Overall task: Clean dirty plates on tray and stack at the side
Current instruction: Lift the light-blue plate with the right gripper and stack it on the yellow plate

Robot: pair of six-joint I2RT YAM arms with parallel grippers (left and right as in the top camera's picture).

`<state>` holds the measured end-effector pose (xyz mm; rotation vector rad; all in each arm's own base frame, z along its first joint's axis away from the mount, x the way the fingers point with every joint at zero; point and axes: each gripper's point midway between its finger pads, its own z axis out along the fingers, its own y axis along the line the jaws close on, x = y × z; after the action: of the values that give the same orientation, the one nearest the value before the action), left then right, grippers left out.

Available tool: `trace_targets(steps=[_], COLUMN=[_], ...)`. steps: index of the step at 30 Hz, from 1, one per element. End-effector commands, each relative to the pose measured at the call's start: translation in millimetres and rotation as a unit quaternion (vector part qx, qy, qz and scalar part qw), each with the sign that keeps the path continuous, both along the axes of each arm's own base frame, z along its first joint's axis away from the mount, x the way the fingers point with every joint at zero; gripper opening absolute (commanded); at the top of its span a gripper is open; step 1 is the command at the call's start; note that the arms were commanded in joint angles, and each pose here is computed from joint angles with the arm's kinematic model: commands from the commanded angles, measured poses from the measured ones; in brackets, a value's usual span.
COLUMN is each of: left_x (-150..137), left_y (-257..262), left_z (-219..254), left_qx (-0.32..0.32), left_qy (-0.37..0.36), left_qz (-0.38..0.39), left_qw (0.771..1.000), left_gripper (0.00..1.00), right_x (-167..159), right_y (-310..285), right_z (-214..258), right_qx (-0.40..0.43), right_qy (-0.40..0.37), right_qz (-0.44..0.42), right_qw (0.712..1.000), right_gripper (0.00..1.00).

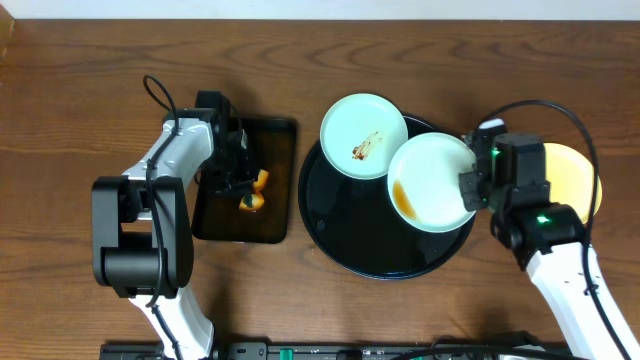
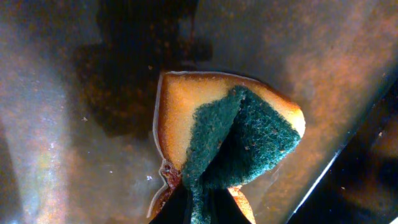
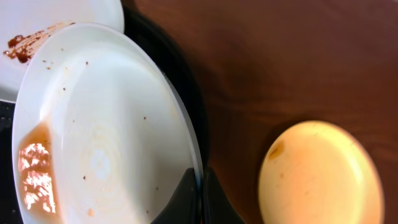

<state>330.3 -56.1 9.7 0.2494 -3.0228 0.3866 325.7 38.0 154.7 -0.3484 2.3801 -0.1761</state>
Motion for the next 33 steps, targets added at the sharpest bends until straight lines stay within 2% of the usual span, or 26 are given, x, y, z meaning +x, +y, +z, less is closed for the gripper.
trace_targets(steps=[1, 3, 9, 15, 22, 27, 29, 33], left_x=[-3, -3, -3, -3, -3, -3, -3, -3], left_y=[-2, -2, -2, -2, -2, -2, -2, -2], left_z=[-3, -3, -3, -3, -3, -3, -3, -3], left_qx=[-0.006, -0.006, -0.007, -0.006, -0.007, -0.007, -0.007, -0.007], left_qy=[0.007, 0.007, 0.007, 0.007, 0.007, 0.007, 0.007, 0.008], left_qz=[-0.008, -0.008, -0.008, -0.008, -0.008, -0.008, -0.008, -0.008], left_qw=[1.0, 1.0, 1.0, 1.0, 1.0, 1.0, 1.0, 1.0], left_gripper=[0.08, 0.07, 0.07, 0.08, 0.07, 0.07, 0.07, 0.08], right_x=[4, 4, -3, -15, -16, -14, -11, -4], right_y=[2, 7, 38, 61, 61, 60, 47, 29], right_z=[21, 32, 56, 69, 80, 83, 80, 60], right_qx=[-0.082, -0.137, -0.229, -0.279, -0.309, -0.281, -0.228, -0.135], right_qy=[-0.034, -0.06, -0.112, -0.141, -0.16, -0.172, -0.176, -0.145], right_qz=[0.012, 0.005, 0.038, 0.06, 0.049, 0.024, -0.031, -0.081], right_qw=[0.996, 0.989, 0.966, 0.948, 0.936, 0.944, 0.957, 0.977], right_gripper=[0.01, 0.01, 0.01, 0.01, 0.01, 0.01, 0.01, 0.01])
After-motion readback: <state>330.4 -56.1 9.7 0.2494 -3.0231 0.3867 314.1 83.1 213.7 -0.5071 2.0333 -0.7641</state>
